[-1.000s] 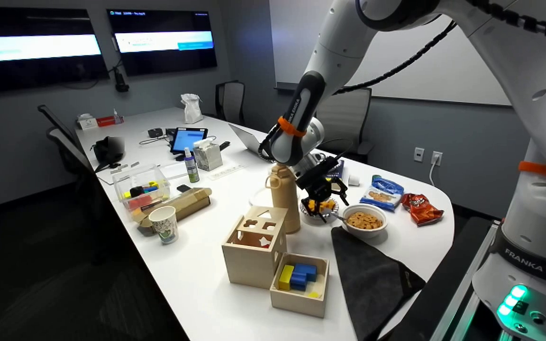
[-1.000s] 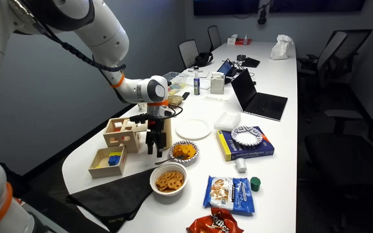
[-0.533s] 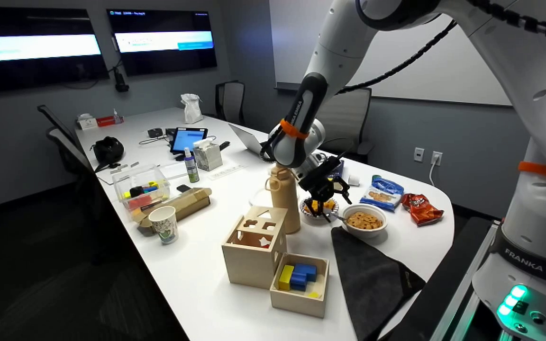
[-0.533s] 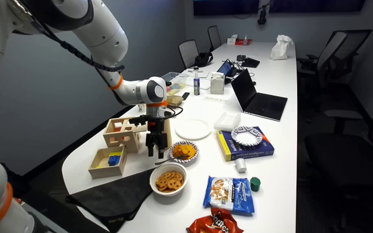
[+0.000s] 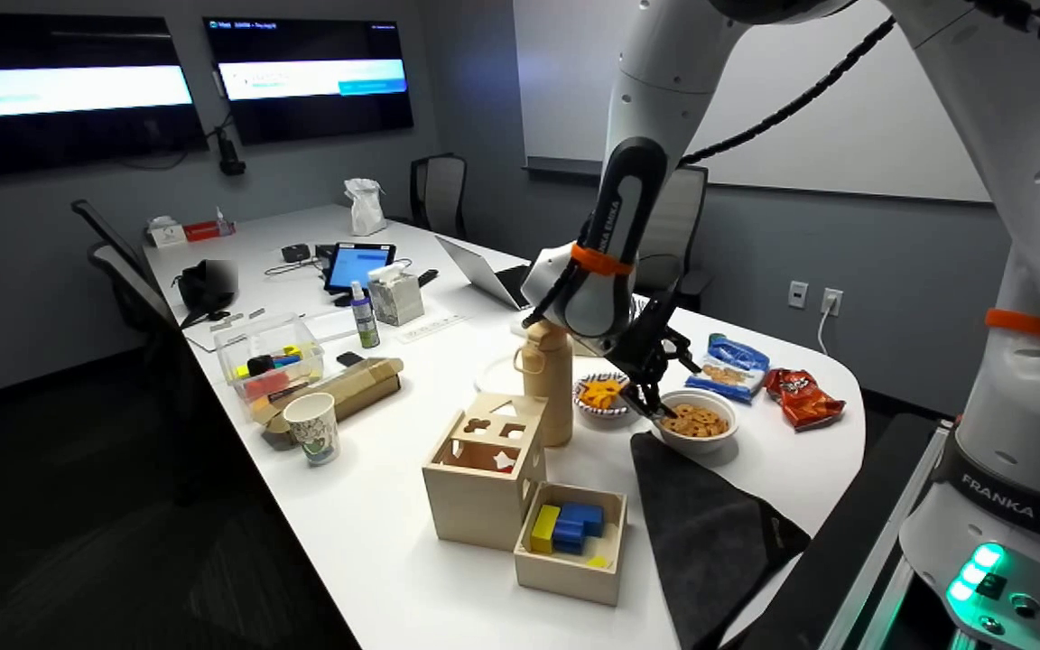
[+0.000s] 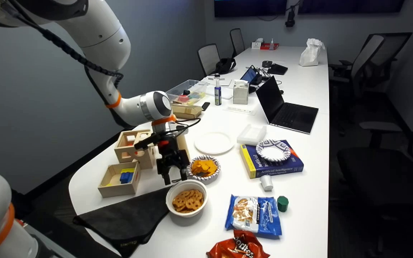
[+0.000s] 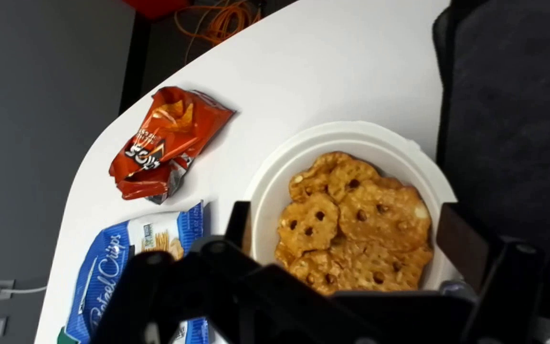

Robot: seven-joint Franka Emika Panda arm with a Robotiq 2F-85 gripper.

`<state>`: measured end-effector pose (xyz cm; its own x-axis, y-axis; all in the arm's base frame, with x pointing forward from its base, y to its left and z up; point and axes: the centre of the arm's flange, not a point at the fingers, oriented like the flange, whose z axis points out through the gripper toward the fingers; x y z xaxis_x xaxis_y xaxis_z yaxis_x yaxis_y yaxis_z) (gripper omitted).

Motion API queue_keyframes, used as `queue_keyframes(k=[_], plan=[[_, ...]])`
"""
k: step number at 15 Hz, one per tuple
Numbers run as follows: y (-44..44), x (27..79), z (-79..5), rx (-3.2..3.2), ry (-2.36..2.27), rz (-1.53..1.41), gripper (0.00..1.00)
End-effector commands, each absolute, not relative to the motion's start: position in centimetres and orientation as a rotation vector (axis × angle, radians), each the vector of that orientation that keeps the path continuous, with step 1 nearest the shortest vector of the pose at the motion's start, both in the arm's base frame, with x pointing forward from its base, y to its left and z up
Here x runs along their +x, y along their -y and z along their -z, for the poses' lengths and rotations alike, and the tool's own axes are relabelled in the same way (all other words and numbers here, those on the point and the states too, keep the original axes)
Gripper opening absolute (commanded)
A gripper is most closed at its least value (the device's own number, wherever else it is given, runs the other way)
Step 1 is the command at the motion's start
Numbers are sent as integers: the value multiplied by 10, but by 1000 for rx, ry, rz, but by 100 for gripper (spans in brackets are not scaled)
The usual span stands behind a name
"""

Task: Stir inside the white bowl with the kitchen utensil

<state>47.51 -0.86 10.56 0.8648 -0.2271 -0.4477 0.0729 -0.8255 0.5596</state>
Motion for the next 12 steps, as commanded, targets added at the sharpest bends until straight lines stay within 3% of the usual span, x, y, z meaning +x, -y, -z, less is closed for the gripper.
queue_keyframes(k=[1,12], plan=[[11,449,-95,2404,-127,610,100],[-6,408,-76,2387,-575,317,100]])
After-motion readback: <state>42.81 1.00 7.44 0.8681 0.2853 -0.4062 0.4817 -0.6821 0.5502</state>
